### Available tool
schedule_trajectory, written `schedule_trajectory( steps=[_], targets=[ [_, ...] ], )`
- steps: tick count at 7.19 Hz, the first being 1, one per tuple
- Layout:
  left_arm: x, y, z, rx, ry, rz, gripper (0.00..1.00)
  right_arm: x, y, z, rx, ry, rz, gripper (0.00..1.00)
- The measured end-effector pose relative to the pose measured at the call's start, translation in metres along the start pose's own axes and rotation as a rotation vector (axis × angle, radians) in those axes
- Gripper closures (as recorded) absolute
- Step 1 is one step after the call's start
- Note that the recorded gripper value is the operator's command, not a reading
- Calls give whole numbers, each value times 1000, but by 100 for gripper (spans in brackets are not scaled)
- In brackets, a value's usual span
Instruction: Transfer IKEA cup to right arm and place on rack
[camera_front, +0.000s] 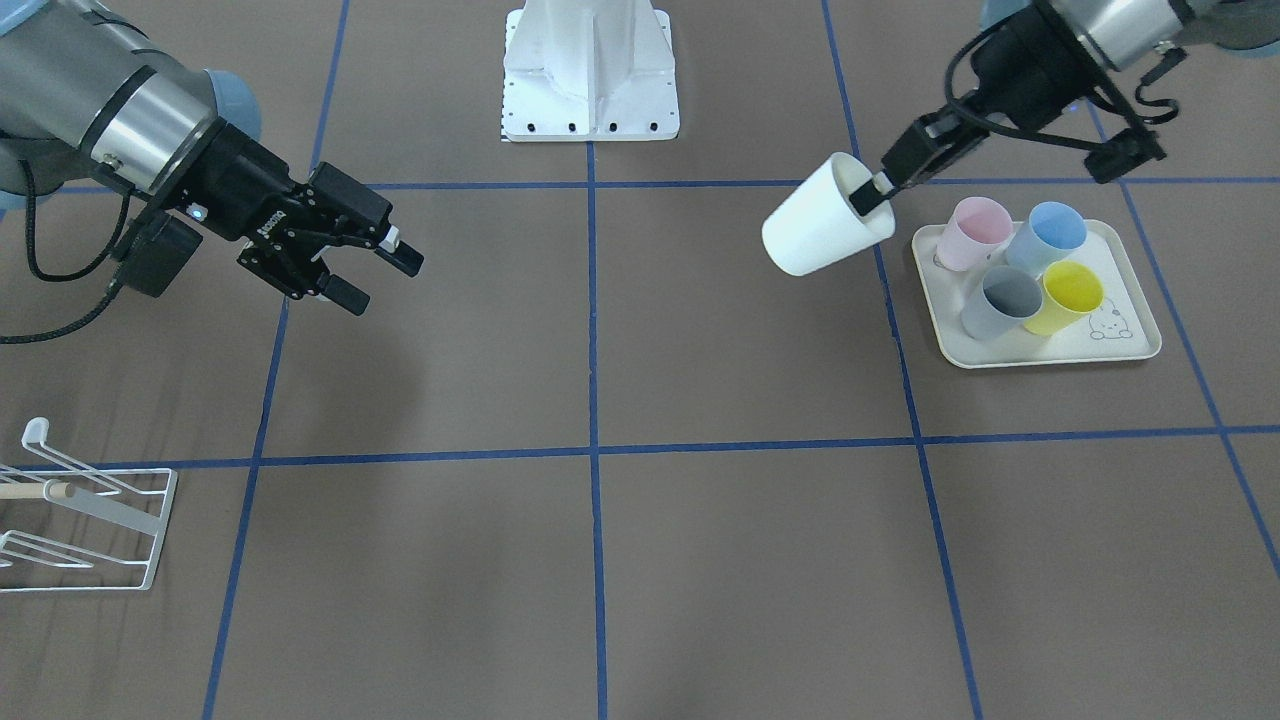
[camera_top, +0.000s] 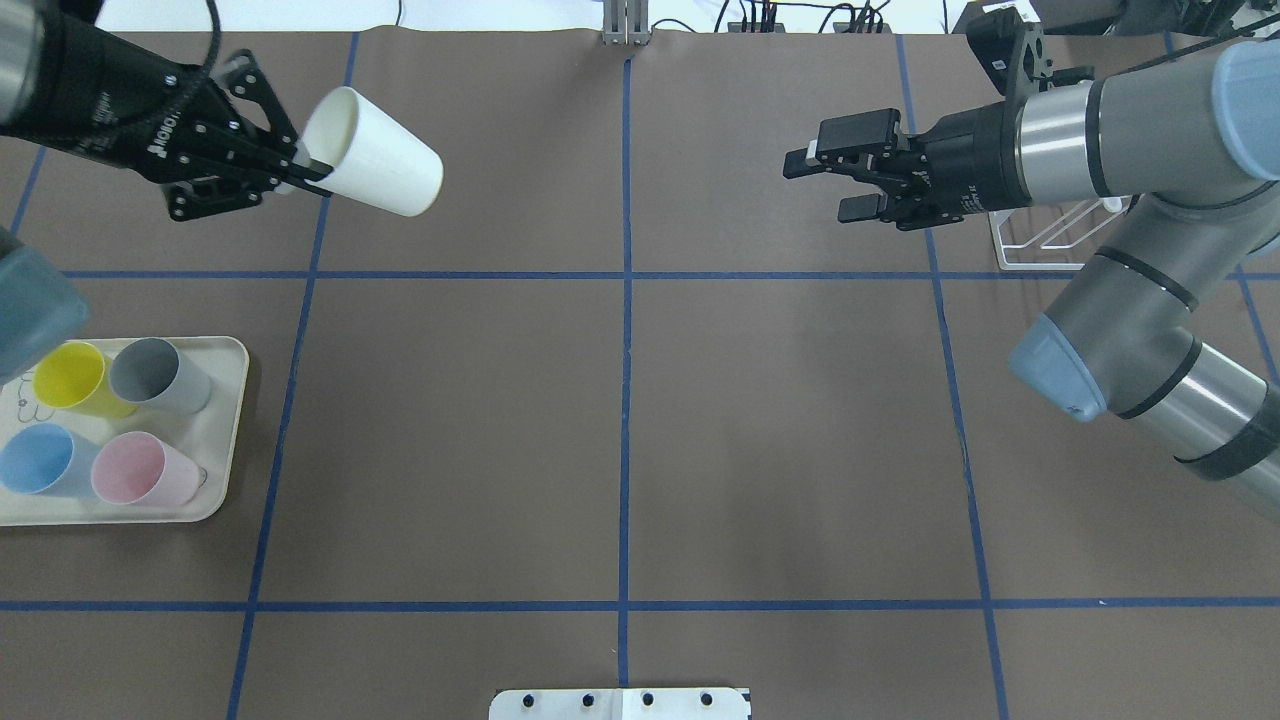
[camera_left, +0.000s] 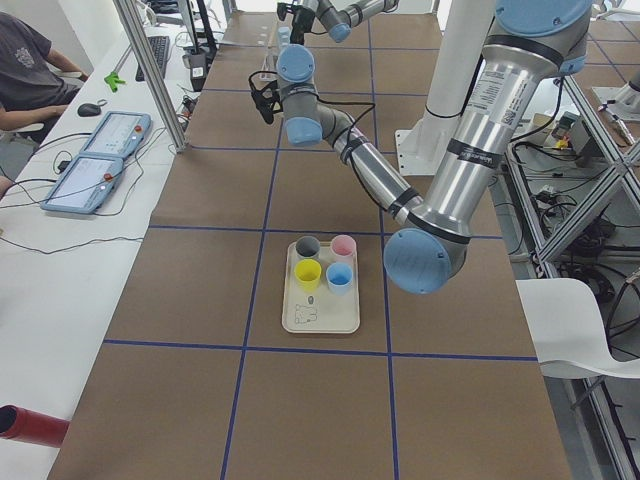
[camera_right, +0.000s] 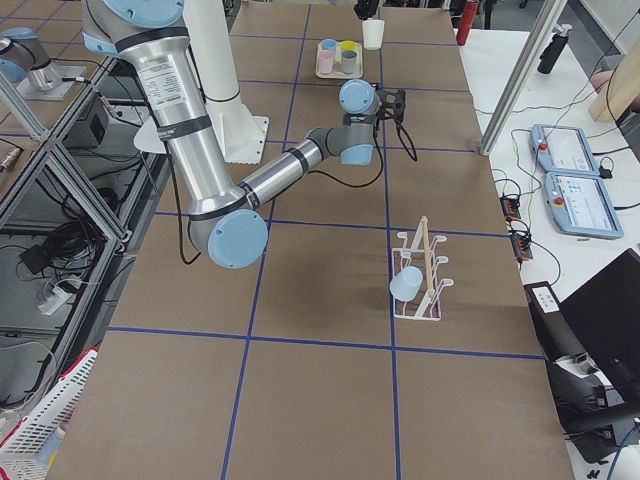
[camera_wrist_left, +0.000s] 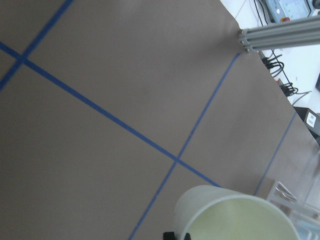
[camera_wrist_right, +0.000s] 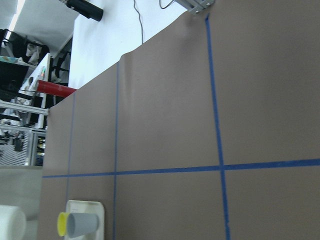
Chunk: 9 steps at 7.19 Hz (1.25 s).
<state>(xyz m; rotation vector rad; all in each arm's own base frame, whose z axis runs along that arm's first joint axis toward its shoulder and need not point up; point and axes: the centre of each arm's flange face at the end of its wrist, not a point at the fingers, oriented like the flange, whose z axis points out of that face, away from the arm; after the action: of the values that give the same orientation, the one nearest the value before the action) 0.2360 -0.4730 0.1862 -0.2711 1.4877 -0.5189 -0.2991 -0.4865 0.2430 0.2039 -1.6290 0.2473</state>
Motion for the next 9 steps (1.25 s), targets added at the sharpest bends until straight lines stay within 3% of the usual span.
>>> schedule_trajectory(
  steps=[2,4,6,7,9],
  targets=[
    [25,37,28,-55,106,26,100,-25,15,-5,-27,-150,31,2],
    [36,61,38,-63,274,9,100,-37,32,-10,-25,-317,89,2],
    [32,65,44,-121,425,-50,100,-50,50,-10,-66,-469,178,2],
    [27,65,49,-162,478,-82,100,-59,58,-9,-96,-532,223,2],
    [26,80,63,-246,506,-150,100,-69,74,-6,-134,-646,271,2]
  ],
)
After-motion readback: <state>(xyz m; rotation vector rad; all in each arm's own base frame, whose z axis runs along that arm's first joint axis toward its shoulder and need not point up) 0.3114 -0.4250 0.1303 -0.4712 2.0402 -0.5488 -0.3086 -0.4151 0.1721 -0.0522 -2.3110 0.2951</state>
